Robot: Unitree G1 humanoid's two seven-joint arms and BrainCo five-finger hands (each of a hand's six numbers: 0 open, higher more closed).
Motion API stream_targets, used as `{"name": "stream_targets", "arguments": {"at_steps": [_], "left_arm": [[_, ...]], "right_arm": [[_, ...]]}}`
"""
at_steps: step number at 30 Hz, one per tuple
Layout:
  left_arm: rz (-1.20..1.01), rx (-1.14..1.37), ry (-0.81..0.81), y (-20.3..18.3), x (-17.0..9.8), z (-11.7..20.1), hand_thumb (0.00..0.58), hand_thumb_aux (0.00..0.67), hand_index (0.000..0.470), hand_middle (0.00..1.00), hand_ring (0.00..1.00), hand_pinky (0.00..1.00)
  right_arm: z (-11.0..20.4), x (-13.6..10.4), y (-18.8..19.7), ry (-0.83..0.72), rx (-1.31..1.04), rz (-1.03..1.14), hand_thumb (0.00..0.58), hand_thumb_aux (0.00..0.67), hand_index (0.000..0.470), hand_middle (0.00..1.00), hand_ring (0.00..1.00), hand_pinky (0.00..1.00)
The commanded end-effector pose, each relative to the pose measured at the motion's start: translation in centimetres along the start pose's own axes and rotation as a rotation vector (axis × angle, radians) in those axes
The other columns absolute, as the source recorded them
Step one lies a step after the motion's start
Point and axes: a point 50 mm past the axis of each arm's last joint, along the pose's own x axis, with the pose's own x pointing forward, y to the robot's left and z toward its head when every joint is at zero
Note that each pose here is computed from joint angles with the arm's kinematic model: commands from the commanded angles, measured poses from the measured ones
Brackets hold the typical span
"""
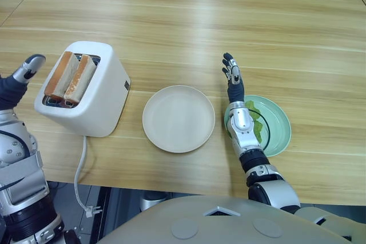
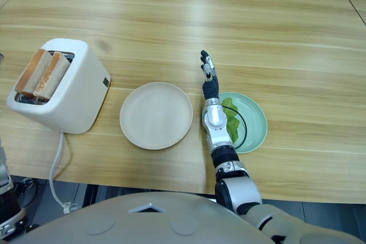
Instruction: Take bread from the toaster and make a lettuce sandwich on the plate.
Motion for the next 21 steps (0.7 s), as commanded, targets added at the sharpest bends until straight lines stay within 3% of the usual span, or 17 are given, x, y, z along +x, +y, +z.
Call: {"name": "stream_targets", "arguments": {"at_steps": [1,11,21], "left_arm": [[-0.071,0.038,0.098,-1.7,-1.0,-2.4,0.000,0.000,0.000,0.00,0.00,0.00],[-0.184,0.066,0.233,-4.7,-3.2,-5.8,0.000,0.000,0.000,0.00,0.00,0.00],[-0.197,0.061,0.255,-5.2,-3.3,-6.5,0.000,0.000,0.000,0.00,0.00,0.00]], "right_arm": [[-0.3,-0.2,-0.1,0.013,-0.006,0.000,0.000,0.000,0.000,0.00,0.00,0.00],[-0.3,-0.2,-0.2,0.017,-0.011,0.001,0.000,0.000,0.000,0.00,0.00,0.00],[-0.4,-0.1,-0.3,0.021,-0.013,0.001,0.000,0.000,0.000,0.00,0.00,0.00]]}}
